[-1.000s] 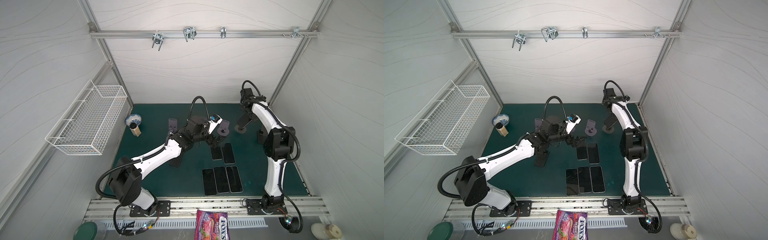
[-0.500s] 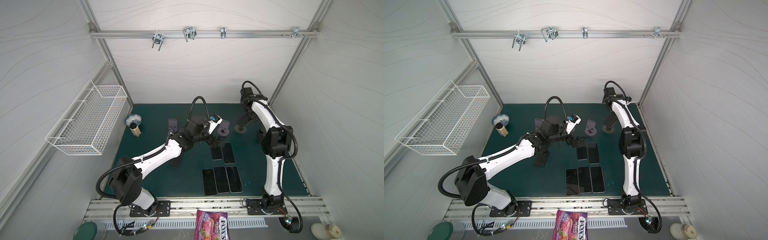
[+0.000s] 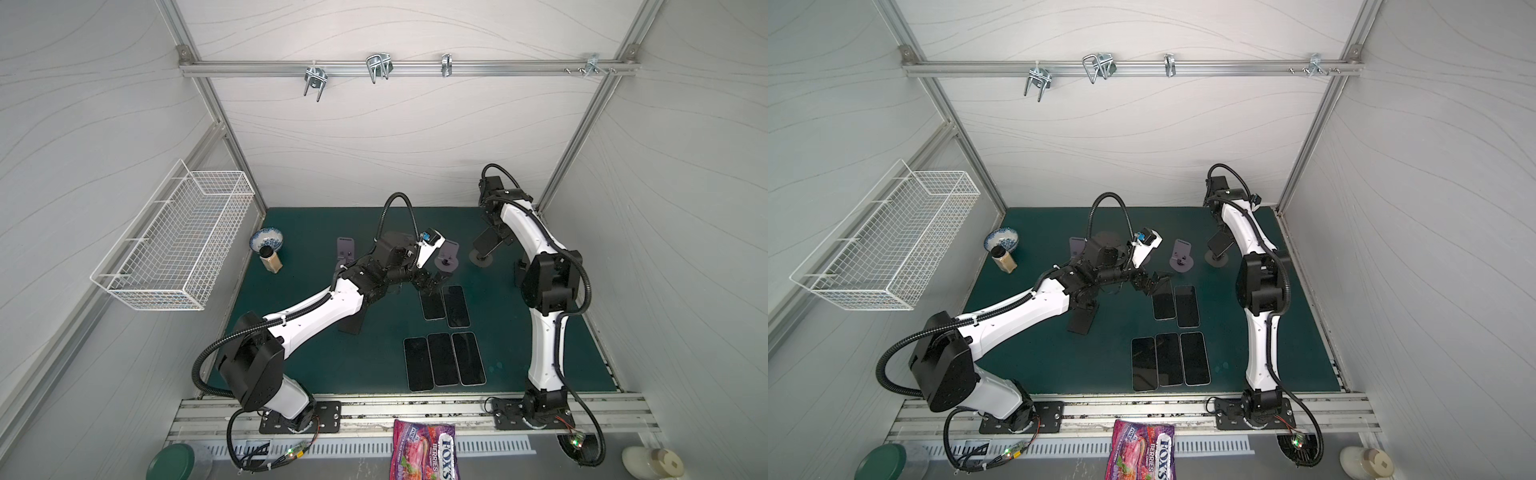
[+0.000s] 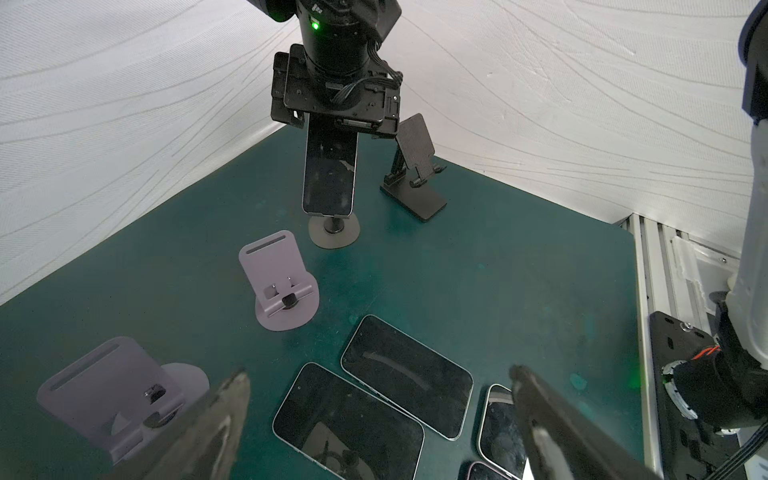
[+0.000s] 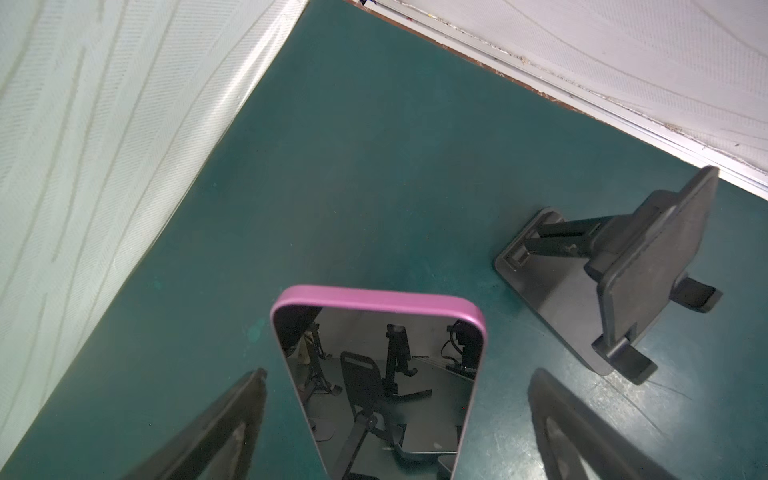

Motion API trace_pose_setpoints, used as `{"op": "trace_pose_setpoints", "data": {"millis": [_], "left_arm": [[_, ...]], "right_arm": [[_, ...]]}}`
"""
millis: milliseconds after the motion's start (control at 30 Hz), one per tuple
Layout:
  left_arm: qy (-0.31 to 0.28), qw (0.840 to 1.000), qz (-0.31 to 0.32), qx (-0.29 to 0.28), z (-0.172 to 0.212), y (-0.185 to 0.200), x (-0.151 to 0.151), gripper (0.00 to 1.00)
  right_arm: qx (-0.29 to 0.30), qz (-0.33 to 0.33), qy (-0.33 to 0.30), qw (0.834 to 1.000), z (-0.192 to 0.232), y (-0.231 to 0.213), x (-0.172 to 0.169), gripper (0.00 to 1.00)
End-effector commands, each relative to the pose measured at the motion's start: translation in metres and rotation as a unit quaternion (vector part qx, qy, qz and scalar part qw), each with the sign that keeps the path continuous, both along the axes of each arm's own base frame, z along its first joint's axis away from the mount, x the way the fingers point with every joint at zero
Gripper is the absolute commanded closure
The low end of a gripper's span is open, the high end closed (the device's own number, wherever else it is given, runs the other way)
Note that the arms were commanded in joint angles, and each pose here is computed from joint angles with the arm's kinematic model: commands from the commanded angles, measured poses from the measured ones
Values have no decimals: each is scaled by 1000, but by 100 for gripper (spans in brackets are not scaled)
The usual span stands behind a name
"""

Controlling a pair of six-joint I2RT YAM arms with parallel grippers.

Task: Remove the phone from the phone stand
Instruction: 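Approach the pink-edged phone on its far stand with the right gripper, then close the right gripper on the sides of the pink-edged phone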

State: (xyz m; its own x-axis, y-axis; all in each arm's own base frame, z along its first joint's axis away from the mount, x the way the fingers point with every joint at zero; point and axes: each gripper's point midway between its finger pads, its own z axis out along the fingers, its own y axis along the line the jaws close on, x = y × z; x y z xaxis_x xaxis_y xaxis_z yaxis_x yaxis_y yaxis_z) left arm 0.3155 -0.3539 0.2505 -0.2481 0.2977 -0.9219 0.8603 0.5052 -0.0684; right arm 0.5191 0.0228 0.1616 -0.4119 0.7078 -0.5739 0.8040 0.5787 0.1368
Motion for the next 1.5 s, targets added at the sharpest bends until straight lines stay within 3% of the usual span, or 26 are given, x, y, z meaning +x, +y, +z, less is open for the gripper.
{"op": "trace_pose_setpoints", "data": {"millis": [0, 567, 1467], "left_arm": [[-13, 1000, -8, -18, 11, -5, 3, 1], [-8, 1000, -9, -19, 9, -6, 3, 2], [-6, 1000, -14, -18, 6, -8, 2, 2]], "right_arm": [[-8, -13, 11, 1000, -5, -7, -1, 1], [-8, -10, 14, 1000, -11, -9, 3, 1], [-7, 7, 11, 1000, -21, -7, 13, 10]]}}
